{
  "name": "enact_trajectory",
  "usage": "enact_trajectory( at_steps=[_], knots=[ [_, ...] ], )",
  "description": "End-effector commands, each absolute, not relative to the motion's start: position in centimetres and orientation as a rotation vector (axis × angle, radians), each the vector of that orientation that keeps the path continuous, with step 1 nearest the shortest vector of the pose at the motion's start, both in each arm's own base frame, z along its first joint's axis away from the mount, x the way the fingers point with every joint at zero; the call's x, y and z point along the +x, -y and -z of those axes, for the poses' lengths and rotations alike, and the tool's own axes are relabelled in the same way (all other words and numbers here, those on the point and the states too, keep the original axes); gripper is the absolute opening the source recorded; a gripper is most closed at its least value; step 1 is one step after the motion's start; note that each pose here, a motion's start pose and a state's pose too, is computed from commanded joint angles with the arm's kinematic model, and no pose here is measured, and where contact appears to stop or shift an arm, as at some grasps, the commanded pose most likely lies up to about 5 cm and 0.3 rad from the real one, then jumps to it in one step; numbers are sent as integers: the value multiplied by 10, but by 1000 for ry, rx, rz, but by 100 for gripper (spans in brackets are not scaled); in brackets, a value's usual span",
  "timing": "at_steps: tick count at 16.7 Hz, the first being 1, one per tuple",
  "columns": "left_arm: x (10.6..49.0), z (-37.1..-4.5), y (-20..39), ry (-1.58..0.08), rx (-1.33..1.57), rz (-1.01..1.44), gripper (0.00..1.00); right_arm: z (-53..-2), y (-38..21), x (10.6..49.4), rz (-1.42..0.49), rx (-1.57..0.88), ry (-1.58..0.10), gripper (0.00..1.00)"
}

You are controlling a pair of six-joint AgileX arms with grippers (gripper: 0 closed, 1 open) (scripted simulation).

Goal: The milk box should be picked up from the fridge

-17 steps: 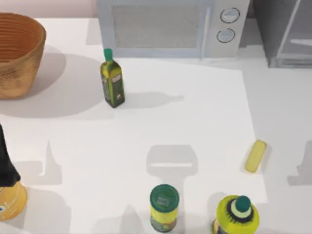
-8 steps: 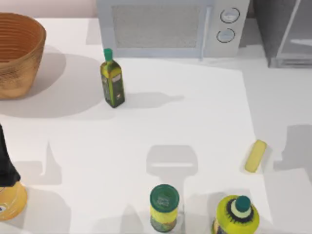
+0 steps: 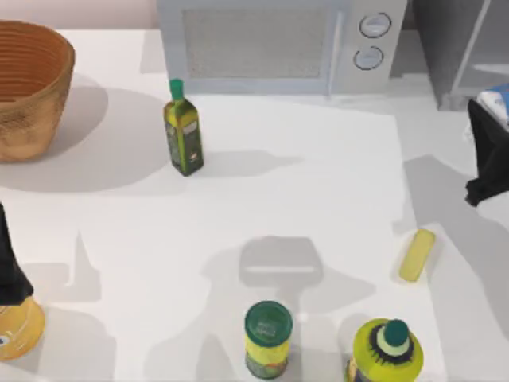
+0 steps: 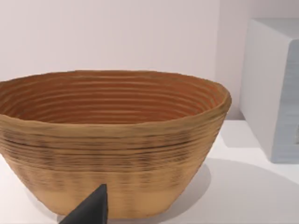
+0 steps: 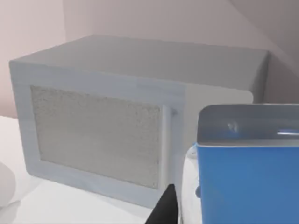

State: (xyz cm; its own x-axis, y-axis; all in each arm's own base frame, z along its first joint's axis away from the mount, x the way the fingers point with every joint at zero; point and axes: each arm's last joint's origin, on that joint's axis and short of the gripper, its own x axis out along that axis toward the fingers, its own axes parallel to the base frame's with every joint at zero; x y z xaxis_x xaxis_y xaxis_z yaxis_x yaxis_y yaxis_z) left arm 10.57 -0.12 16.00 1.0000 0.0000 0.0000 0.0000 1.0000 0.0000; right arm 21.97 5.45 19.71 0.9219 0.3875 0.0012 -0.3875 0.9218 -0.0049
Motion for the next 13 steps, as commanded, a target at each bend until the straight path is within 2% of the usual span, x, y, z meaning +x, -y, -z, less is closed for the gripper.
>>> enact_trajectory(
  at_steps=[6,13],
  knots=[
    [106,-160,1,0,0,0,100,-145,-103,277,-596,-2,3,0],
    [106,-160,1,0,0,0,100,-73,-141,295,-747,3,3,0]
  ],
)
